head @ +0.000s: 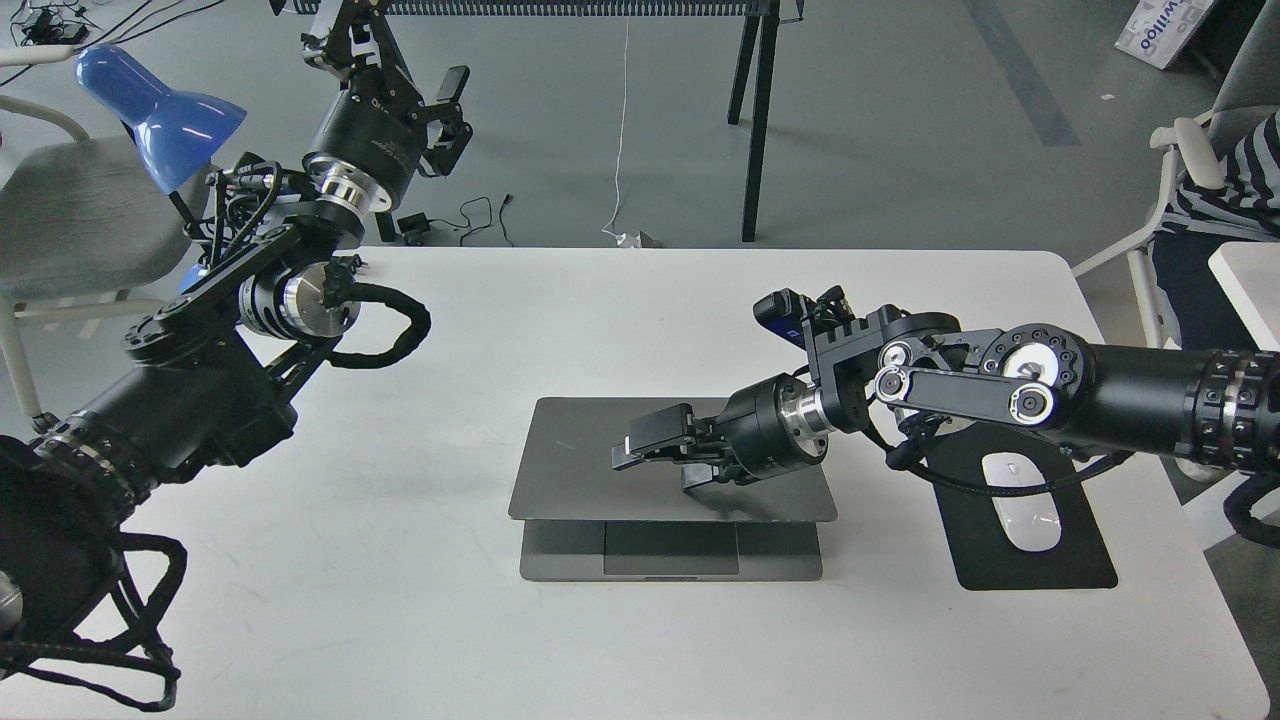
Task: Close notebook with right arm
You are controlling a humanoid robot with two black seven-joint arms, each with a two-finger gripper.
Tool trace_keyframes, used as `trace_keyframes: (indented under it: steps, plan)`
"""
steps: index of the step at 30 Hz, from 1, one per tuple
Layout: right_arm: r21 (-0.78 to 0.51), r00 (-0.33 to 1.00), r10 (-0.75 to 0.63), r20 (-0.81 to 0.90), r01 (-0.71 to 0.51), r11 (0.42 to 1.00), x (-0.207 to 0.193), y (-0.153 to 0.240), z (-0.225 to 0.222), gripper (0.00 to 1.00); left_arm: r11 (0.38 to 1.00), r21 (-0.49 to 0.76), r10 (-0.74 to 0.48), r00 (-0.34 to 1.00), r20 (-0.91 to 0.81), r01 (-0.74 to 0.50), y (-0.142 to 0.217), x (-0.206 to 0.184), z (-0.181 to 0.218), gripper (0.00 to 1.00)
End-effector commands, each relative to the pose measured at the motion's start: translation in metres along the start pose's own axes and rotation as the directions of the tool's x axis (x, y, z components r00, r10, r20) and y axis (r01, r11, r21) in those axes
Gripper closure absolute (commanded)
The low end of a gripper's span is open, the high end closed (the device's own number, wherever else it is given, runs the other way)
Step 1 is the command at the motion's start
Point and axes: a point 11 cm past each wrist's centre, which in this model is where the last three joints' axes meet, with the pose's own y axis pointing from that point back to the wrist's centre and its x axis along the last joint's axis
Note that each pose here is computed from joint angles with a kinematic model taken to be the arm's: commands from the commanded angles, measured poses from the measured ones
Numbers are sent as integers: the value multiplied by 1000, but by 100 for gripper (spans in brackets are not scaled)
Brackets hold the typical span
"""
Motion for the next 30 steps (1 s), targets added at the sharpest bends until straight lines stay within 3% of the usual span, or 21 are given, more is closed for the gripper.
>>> trace_keyframes:
  steps: [1,21,24,30]
  plan:
    - [-15,1000,-16,2,16,1000,-9,-5,10,0,1000,0,0,1000,0,0,0,0,0,0]
    - [-73,997,-32,71,38,997,-31,-21,56,0,1000,-1,1,1000,-2,-1,0,0,0,0]
    - [-51,998,-12,62,15,999,-21,-17,45,0,1000,-1,1,1000,-2,-1,0,0,0,0]
    - [37,990,139,9,-139,990,39,21,-3,0,1000,-1,1,1000,-2,-1,0,0,0,0]
